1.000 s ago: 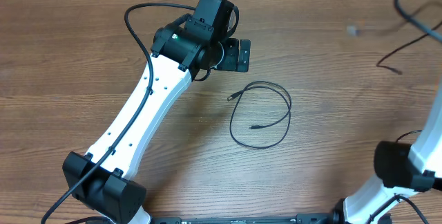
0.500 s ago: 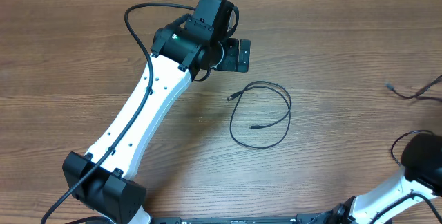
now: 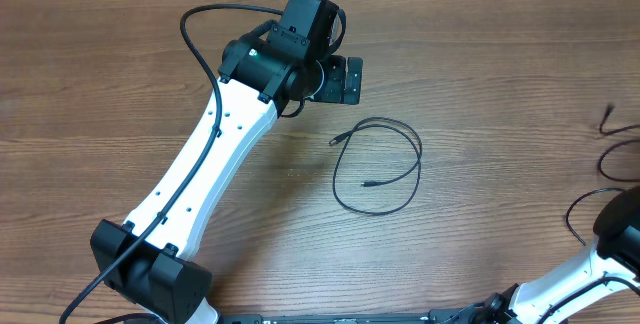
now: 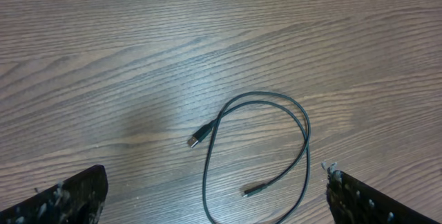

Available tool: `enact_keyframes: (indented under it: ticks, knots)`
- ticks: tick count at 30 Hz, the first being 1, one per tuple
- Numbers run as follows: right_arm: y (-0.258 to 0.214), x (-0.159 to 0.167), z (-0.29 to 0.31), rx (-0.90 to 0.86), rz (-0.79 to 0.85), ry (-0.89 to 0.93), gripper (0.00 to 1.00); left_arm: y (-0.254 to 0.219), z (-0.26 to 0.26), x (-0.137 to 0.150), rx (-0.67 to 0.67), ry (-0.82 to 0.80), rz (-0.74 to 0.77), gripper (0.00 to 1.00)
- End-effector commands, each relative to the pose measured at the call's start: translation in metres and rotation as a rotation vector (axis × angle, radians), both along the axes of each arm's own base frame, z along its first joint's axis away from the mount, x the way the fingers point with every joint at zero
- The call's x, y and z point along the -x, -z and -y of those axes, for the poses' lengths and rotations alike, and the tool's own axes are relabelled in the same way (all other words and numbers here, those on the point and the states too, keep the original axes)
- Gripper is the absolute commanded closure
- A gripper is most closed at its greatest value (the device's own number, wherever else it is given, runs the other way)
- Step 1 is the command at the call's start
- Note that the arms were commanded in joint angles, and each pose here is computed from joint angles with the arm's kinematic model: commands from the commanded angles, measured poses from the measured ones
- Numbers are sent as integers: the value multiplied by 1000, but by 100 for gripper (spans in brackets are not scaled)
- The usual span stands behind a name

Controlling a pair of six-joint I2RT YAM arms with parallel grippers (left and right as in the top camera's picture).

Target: Untangle cables

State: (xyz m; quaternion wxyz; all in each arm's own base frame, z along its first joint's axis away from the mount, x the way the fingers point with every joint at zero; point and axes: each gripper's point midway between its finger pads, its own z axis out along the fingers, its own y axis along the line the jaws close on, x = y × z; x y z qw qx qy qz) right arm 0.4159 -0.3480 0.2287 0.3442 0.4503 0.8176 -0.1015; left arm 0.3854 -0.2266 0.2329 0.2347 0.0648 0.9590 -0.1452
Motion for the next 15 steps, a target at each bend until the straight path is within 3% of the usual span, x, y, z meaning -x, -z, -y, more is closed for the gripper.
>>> enact_keyframes:
  ticks: [1,11,15]
  knots:
    - [19,-2,-4,-30,-13,-10,96,-13,1,1,28,-6,21,0]
    - [65,-4,-13,-91,-28,-41,96,-13,1,1,28,-6,21,0]
    - [80,-2,-16,-102,-39,-43,87,-13,1,1,28,-6,21,1]
